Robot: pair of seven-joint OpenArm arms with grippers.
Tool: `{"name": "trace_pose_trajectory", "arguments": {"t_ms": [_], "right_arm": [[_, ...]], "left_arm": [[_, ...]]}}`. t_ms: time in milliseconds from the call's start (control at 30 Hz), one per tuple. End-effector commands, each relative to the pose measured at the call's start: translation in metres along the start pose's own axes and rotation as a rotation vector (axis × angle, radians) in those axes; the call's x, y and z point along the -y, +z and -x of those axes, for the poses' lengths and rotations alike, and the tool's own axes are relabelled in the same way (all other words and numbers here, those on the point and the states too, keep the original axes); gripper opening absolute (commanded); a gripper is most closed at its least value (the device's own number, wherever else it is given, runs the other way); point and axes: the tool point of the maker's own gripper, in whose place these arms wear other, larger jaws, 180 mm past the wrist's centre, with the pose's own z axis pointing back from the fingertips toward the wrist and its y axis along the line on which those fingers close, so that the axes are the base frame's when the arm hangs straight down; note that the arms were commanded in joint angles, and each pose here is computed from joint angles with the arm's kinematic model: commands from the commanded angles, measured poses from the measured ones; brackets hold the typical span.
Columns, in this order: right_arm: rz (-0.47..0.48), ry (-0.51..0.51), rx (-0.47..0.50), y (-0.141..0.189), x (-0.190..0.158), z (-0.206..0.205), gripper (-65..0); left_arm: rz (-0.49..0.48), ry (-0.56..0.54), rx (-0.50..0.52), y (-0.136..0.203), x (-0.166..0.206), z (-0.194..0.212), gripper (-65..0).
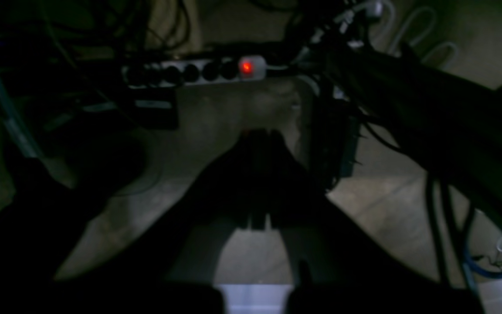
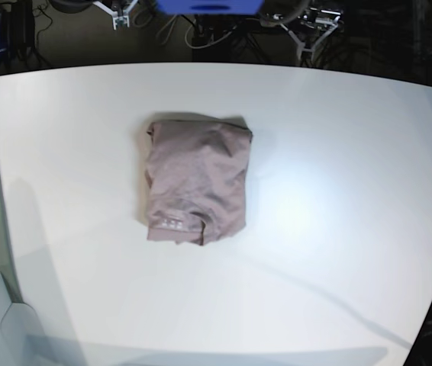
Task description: Layout the t-shirt on the table in an organized manner, then fold the t-shirt properly
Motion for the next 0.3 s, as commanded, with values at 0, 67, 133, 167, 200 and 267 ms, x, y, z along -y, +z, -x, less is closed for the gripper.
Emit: {"name": "trace_pose_trajectory", "arguments": {"t_ms": [0, 67, 133, 167, 200, 267], "right_arm": [[0.024, -0.017, -0.004, 0.0017, 0.0023, 0.0037, -65.0], [0.028, -0.030, -0.007, 0.0018, 0.0027, 0.0042, -65.0], [0.028, -0.035, -0.005, 0.0018, 0.0022, 0.0034, -65.0], [0.027, -0.036, -0.004, 0.0019, 0.0012, 0.0027, -65.0], [0.024, -0.033, -0.006, 0.0024, -0.0001, 0.0040, -65.0], [0.015, -0.031, -0.007, 0.0036, -0.0054, 0.0047, -65.0]], "left_arm": [[-0.001, -0.002, 0.001, 0.0003, 0.0011, 0.0031, -64.7], [-0.012, -0.012, -0.001, 0.0011, -0.0064, 0.0042, -64.7], [-0.014, -0.008, 0.001, 0.0012, -0.0078, 0.0039, -64.7], [-0.014, -0.008, 0.001, 0.0012, -0.0078, 0.0039, -64.7], [-0.014, -0.008, 0.001, 0.0012, -0.0078, 0.0039, -64.7], [-0.013, -0.008, 0.001, 0.0011, -0.0068, 0.0039, -64.7]]}}
